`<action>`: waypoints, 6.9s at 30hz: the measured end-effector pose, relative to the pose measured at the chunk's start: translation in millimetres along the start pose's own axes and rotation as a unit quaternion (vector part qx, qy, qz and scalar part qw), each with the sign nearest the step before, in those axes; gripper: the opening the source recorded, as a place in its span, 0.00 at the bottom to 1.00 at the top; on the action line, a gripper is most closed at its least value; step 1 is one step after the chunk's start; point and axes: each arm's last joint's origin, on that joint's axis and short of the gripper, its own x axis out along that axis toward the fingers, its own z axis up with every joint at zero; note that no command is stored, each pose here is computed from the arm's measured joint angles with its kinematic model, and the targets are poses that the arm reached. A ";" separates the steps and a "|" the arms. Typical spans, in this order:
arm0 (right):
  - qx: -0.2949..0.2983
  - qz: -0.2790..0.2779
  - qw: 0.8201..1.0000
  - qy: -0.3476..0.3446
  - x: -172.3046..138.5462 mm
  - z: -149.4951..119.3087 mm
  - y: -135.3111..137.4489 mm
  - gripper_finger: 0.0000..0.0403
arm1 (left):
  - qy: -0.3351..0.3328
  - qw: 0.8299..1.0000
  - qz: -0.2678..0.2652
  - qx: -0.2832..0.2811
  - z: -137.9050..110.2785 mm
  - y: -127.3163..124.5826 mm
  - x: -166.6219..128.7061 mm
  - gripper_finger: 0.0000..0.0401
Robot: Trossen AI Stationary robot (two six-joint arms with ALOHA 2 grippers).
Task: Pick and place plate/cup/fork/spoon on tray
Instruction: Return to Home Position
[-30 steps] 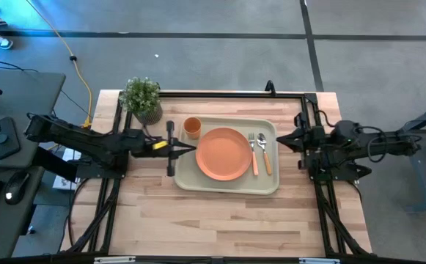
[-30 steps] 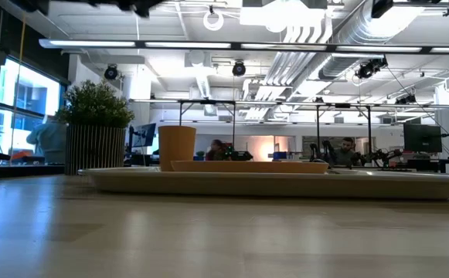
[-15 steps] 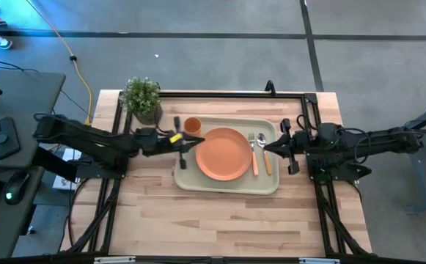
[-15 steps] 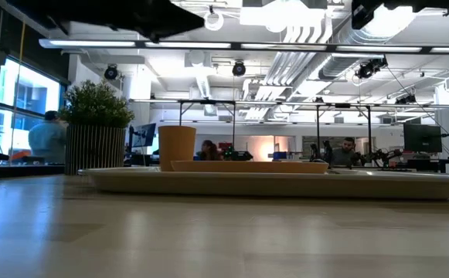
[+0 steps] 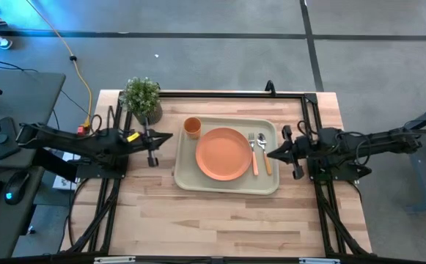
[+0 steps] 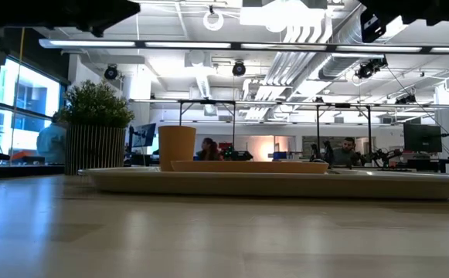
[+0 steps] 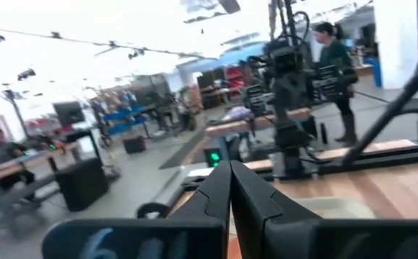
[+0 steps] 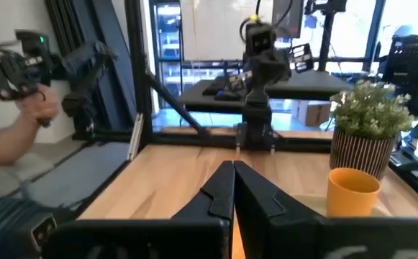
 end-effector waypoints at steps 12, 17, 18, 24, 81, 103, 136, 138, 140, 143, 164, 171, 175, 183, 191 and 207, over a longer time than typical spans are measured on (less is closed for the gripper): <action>0.002 -0.002 1.000 0.004 -29.4 1.2 1.7 0.00 | -0.010 1.000 0.019 -0.007 6.2 18.9 -44.0 0.00; -0.017 0.022 1.000 0.004 -34.3 -14.5 3.4 0.00 | -0.018 1.000 0.004 -0.020 6.6 22.5 -56.4 0.00; -0.022 0.028 0.999 -0.001 -35.0 -19.4 3.9 0.00 | -0.017 1.000 -0.001 -0.022 6.1 22.7 -58.2 0.00; -0.032 0.034 0.997 -0.058 -47.3 -20.8 5.0 0.00 | -0.022 0.999 -0.034 -0.020 1.3 20.4 -62.0 0.00; 0.015 0.010 0.999 -0.029 -38.6 -84.9 -5.6 0.00 | 0.036 0.996 -0.072 -0.032 -62.3 1.5 -61.2 0.00; 0.064 -0.014 0.997 0.030 -38.1 -96.8 -6.8 0.00 | 0.063 0.992 -0.074 -0.084 -66.6 -0.1 -60.7 0.00; 0.072 -0.014 0.997 0.031 -38.1 -97.0 -6.9 0.00 | 0.063 0.992 -0.074 -0.084 -66.5 0.0 -60.7 0.00; 0.072 -0.014 0.997 0.031 -38.1 -97.0 -6.9 0.00 | 0.063 0.992 -0.074 -0.084 -66.6 -0.1 -60.7 0.00; 0.072 -0.014 0.997 0.031 -38.1 -97.0 -6.9 0.00 | 0.063 0.992 -0.074 -0.084 -66.6 -0.1 -60.7 0.00; 0.072 -0.014 0.997 0.031 -38.1 -97.0 -6.9 0.00 | 0.063 0.992 -0.074 -0.084 -66.6 -0.1 -60.7 0.00; 0.072 -0.014 0.997 0.031 -38.1 -97.0 -6.9 0.00 | 0.063 0.992 -0.074 -0.084 -66.6 -0.1 -60.7 0.00; 0.072 -0.014 0.997 0.031 -38.1 -97.0 -6.9 0.00 | 0.063 0.992 -0.074 -0.084 -66.6 -0.1 -60.7 0.00; 0.072 -0.014 0.997 0.031 -38.1 -97.0 -6.9 0.00 | 0.063 0.992 -0.074 -0.084 -66.6 -0.1 -60.7 0.00; 0.072 -0.014 0.997 0.031 -38.1 -97.0 -6.9 0.00 | 0.063 0.992 -0.074 -0.084 -66.6 -0.1 -60.7 0.00; 0.072 -0.014 0.997 0.031 -38.1 -97.0 -6.9 0.00 | 0.063 0.992 -0.074 -0.084 -66.6 -0.1 -60.7 0.00; 0.072 -0.014 0.997 0.031 -38.1 -97.0 -6.9 0.00 | 0.063 0.992 -0.074 -0.084 -66.6 -0.1 -60.6 0.00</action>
